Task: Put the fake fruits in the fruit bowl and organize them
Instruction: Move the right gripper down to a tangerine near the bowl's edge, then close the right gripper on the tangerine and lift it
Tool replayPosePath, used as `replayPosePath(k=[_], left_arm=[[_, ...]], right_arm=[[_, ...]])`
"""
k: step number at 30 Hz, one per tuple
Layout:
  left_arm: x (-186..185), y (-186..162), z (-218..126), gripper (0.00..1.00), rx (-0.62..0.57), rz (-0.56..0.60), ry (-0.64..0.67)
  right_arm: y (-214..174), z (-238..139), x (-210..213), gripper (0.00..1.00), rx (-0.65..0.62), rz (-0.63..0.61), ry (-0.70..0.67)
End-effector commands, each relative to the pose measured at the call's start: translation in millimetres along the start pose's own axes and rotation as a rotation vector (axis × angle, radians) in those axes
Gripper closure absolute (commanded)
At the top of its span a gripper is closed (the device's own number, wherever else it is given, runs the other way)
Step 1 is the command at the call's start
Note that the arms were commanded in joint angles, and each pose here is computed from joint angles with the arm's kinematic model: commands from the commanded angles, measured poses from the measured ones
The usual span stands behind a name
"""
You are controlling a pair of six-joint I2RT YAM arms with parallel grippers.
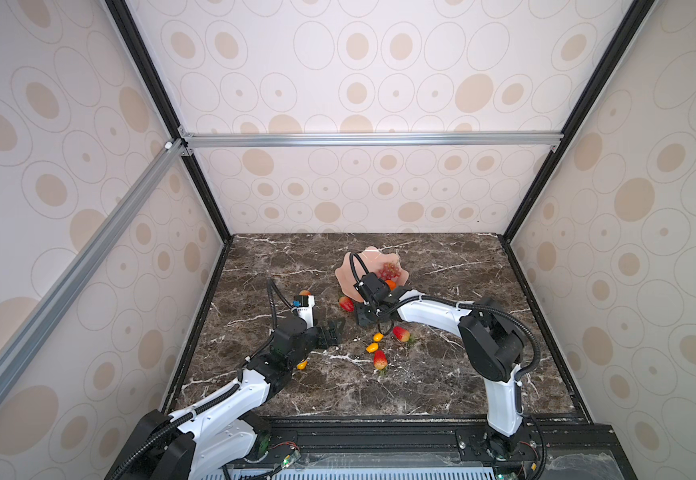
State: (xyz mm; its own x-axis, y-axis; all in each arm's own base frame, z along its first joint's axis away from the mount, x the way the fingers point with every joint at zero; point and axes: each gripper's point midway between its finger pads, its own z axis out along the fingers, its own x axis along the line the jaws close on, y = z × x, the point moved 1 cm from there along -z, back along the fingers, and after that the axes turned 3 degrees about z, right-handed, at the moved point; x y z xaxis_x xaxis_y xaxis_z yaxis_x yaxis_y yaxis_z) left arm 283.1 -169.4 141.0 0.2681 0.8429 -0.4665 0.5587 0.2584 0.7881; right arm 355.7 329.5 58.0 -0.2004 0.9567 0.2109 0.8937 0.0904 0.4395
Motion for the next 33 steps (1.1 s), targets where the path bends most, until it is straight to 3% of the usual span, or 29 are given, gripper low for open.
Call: replayPosePath(k=[1,19,33], left_arm=[[-5.2,14.6,-2.2,0.02,-0.040,-0.003,-0.015],[-6.8,12.3,-2.9,0.02,-0.044,-0.023,-0.036],[-3.4,11.6,-6.2,0.02,-0.052,-0.018,-0.022]], right_arm=[[-0.7,4.2,-2.2,0.40,0.011,-0.012,-0.041],[-1.3,25.7,-3.7,0.44,0.044,-0.039,-0.084],[1.0,20.0,-3.2,0.51,0.029,-0.046,-0.076]])
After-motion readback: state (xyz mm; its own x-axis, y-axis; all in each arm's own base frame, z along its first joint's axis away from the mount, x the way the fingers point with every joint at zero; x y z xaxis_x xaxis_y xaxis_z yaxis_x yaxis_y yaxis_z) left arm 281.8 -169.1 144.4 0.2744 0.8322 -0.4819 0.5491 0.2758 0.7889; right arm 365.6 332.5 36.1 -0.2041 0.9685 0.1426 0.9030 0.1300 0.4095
